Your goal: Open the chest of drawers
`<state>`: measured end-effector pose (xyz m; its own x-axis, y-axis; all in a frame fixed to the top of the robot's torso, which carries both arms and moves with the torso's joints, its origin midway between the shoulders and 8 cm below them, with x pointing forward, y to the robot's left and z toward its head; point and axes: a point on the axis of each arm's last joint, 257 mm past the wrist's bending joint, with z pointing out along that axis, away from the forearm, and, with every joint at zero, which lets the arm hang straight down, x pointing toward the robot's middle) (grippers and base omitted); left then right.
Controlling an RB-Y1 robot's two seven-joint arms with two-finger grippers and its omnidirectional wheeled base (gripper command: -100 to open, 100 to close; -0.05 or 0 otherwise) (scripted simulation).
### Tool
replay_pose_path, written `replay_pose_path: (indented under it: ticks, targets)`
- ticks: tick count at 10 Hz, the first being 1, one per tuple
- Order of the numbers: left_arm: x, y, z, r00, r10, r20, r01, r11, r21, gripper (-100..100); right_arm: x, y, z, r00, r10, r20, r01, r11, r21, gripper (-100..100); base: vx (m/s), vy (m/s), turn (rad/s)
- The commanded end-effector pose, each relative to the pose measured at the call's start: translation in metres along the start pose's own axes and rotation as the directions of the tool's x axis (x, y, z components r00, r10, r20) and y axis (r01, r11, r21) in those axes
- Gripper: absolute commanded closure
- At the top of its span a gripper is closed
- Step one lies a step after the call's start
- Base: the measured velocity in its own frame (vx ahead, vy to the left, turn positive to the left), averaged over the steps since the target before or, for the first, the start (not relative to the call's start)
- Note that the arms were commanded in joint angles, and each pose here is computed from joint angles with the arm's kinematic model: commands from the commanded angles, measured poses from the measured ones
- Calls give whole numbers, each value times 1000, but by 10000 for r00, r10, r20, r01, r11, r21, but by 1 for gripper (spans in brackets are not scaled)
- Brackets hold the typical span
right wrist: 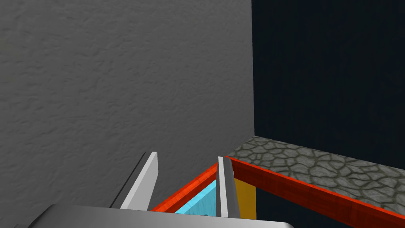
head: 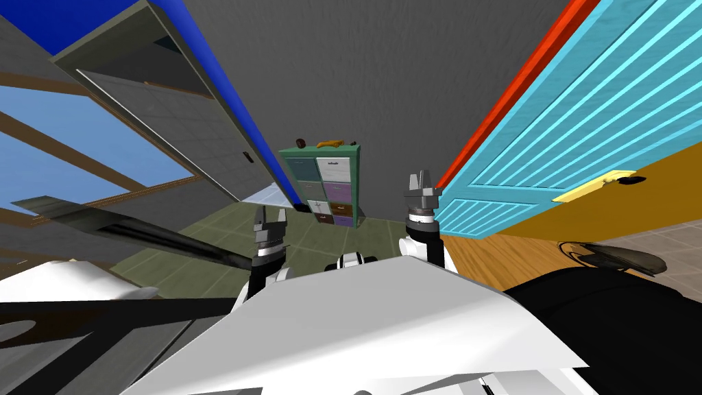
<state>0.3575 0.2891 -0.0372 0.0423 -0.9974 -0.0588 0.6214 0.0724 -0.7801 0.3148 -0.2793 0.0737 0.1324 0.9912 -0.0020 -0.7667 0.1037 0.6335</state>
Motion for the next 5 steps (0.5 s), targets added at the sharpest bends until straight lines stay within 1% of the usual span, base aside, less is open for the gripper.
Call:
replay_pose_path:
  ticks: [1, 5]
  targets:
    - [2, 26, -4, 9998, 10, -189, -19, 9989, -458, -100, 0, 0, 0, 10000, 0, 0, 0, 10000, 0, 0, 116, -34, -50]
    - [6, 61, -13, 9995, -45, -329, 8, 9938, -1109, -100, 0, 0, 0, 10000, 0, 0, 0, 10000, 0, 0, 110, -46, -48]
